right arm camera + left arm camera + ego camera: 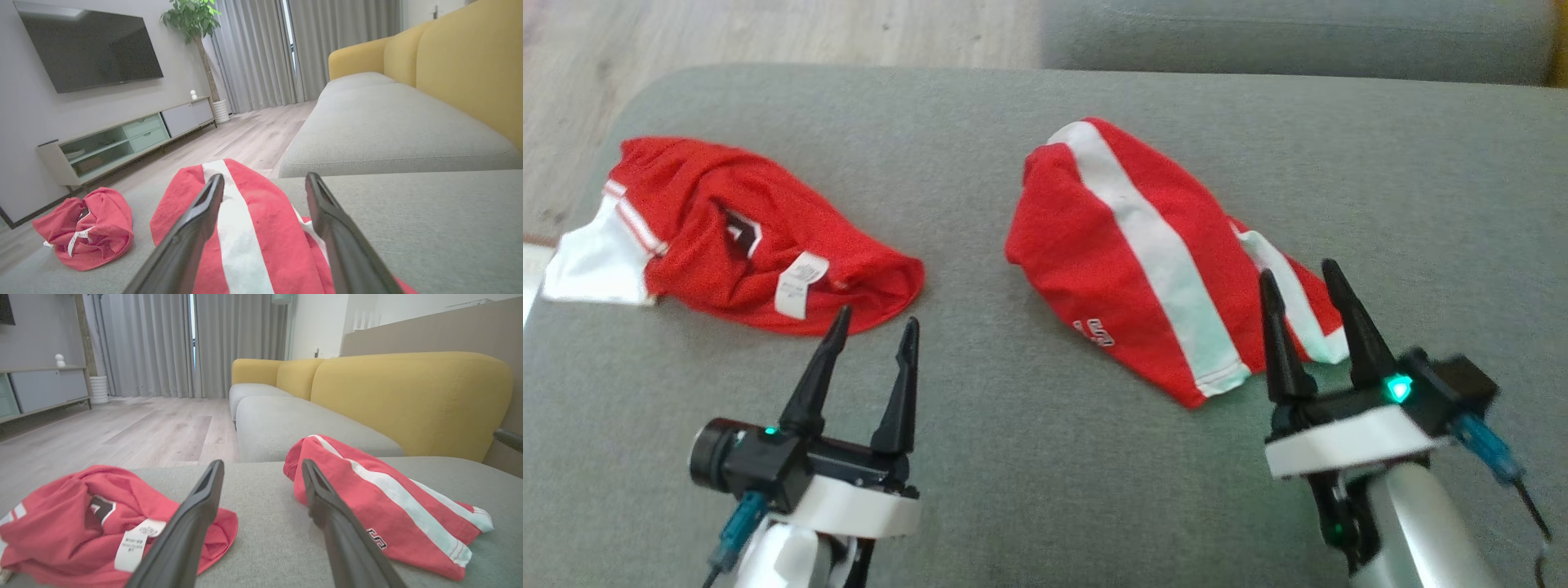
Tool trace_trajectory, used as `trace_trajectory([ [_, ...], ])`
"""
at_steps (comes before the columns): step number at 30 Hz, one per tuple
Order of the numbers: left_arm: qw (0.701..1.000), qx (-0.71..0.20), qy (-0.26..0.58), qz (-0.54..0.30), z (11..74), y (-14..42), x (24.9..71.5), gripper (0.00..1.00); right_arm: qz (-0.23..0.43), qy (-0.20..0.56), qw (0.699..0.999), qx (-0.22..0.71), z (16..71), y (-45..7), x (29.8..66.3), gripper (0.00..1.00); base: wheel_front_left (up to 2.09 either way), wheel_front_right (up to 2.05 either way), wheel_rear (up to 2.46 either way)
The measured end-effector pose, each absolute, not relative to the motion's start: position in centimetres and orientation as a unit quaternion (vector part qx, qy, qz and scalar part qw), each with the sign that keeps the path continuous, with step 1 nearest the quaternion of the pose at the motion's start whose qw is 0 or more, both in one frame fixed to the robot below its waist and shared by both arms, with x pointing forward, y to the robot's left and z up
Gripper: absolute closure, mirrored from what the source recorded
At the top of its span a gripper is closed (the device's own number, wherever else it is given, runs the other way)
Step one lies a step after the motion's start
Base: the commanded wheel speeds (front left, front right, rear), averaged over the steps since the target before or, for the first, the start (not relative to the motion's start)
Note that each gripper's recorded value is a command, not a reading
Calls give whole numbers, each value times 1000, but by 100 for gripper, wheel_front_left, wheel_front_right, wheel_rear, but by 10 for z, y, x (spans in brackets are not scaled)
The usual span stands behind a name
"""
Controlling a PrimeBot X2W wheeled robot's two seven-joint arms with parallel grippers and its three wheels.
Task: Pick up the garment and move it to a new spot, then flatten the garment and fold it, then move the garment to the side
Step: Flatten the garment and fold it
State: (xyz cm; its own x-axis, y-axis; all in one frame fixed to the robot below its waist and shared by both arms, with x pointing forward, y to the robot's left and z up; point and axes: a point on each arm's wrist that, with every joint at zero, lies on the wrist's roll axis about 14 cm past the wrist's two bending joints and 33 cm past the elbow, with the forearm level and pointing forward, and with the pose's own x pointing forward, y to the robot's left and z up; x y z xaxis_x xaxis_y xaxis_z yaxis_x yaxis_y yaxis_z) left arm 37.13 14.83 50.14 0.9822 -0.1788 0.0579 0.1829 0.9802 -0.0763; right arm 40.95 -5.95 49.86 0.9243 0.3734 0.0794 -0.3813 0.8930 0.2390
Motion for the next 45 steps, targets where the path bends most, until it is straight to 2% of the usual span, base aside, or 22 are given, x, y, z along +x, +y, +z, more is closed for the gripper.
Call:
trace_trajectory([
  [4, 996, -53, -10, -69, 491, 156, 366, 0, 230, 26, 967, 104, 477, -31, 427, 0, 0, 0, 0],
  [10, 997, -61, 3, -46, 483, 168, 359, 0, 262, 110, 956, 79, 432, -6, 428, 0, 0, 0, 0],
  [21, 997, -68, 13, -34, 476, 172, 363, 0, 283, 196, 938, 43, 385, 6, 426, 1, 0, 0, 0],
  [22, 997, -69, 14, -35, 475, 171, 364, 0, 282, 199, 938, 42, 383, 5, 426, 38, 0, 0, 0],
  [23, 997, -69, 14, -36, 475, 171, 366, 0, 279, 201, 938, 41, 382, 3, 428, 96, 0, 0, 0],
  [24, 997, -70, 14, -36, 475, 171, 368, 0, 274, 197, 940, 42, 382, 0, 431, 100, 0, 0, 0],
  [33, 996, -74, 8, -56, 478, 159, 373, 0, 192, 101, 975, 49, 432, -50, 475, 100, 0, 0, 0],
  [40, 995, -76, -17, -69, 495, 152, 371, 0, 148, -47, 987, 29, 534, -82, 503, 100, 0, 0, 0],
  [45, 993, -77, -43, -78, 512, 146, 365, 0, 154, -132, 979, 23, 596, -80, 495, 100, 0, 0, 0],
])
